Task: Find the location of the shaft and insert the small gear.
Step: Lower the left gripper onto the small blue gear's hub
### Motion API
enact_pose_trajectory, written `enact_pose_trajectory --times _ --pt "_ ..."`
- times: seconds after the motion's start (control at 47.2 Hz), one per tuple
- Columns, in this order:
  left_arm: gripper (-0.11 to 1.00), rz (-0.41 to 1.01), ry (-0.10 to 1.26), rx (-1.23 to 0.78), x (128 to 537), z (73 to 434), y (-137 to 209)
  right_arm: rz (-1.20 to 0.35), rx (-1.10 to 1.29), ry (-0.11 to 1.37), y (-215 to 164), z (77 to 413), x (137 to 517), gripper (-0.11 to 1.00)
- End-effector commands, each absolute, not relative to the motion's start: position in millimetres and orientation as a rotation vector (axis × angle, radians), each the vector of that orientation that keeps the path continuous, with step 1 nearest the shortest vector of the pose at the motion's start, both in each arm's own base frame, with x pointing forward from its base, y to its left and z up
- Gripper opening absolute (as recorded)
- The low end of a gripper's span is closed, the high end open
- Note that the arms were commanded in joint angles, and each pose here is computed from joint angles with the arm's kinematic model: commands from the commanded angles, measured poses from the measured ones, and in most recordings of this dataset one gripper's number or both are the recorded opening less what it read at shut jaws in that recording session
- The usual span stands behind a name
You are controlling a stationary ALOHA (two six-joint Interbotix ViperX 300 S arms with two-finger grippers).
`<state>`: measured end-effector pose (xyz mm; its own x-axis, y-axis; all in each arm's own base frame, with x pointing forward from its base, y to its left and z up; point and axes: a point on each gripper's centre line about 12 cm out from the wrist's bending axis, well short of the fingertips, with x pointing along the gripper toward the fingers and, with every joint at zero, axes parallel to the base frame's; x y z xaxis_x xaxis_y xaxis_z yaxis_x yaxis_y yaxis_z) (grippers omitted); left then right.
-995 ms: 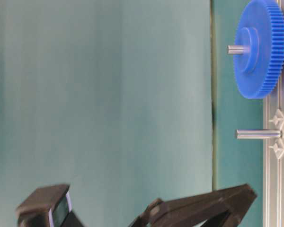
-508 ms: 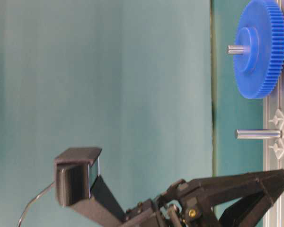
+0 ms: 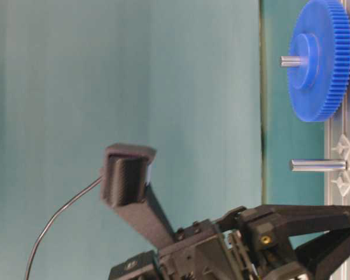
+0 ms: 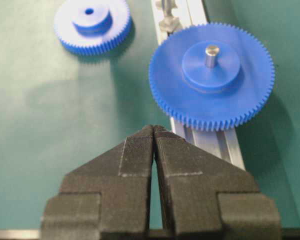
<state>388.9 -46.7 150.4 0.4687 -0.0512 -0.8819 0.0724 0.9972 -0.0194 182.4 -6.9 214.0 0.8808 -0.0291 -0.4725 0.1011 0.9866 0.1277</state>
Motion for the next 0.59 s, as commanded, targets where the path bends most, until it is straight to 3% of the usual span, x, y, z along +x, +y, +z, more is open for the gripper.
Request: enact_pose_trajectory --times 0.0,0.572 --pt "0.00 -0.081 1.066 0.026 396.1 163.2 -49.3 -0.073 0.159 0.485 -7.6 216.3 184.6 0.04" --pt "0.00 -0.073 1.205 0.041 406.9 157.8 -50.3 -0.074 0.162 0.490 -7.6 214.0 183.8 0.04"
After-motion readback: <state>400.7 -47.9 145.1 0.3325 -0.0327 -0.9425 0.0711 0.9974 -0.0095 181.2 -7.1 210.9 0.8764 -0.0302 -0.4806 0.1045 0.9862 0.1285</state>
